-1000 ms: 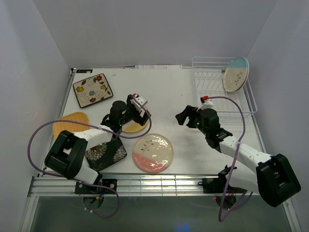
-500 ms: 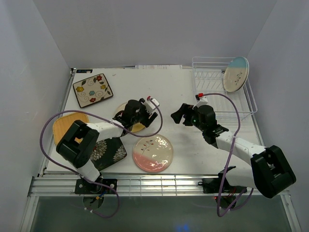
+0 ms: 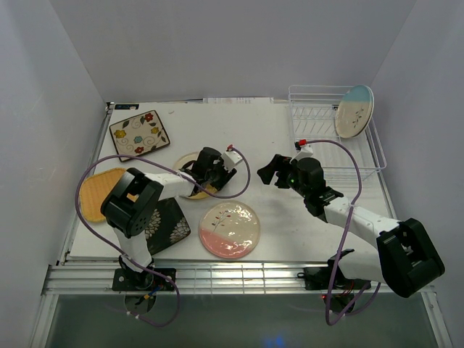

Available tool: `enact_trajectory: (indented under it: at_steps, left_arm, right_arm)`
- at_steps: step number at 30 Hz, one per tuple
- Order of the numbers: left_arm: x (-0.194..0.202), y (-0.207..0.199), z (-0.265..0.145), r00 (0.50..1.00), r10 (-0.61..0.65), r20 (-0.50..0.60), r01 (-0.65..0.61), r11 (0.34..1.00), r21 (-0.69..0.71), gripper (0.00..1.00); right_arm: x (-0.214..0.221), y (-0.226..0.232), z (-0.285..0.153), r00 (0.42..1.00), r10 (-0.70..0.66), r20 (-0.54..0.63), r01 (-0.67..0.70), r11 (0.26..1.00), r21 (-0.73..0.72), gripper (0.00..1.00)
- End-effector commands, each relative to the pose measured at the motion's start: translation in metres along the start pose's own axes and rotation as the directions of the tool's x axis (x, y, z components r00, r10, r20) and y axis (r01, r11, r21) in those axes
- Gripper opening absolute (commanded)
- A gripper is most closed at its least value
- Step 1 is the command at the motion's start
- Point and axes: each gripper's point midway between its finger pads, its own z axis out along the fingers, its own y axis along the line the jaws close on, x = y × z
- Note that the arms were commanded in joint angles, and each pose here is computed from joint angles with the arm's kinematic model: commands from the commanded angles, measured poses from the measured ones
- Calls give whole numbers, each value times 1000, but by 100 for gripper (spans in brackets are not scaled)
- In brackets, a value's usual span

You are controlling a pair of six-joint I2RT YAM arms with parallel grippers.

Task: Load the plates into the dish rack
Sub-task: Pick up the plate at the center of the board.

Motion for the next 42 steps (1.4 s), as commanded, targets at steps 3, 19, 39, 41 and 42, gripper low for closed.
enact_trajectory:
  at_steps: [3, 19, 39, 41, 42]
  left_arm:
    - [-9, 2, 1, 1000, -4, -14, 4, 1000, 2, 44]
    - [-17, -16, 2, 999, -46, -8, 46, 994, 102, 0]
    - [-15, -24, -4, 999, 29, 16, -31, 989, 144, 44]
    - [-13, -23, -4, 999, 38, 10, -39, 990, 134, 45]
    - [-13, -22, -4, 999, 41, 11, -42, 990, 131, 45]
  right_arm:
    - [-24, 14, 2, 998, -5, 70, 7, 999, -34, 90]
    - [-24, 10, 4, 997, 2, 72, -1, 1000, -12, 90]
    - [-14, 8, 35, 998, 64, 2, -64, 998, 23, 90]
    - [-16, 8, 34, 998, 61, 8, -61, 998, 22, 90]
    - [-15, 7, 34, 998, 61, 8, -61, 998, 24, 90]
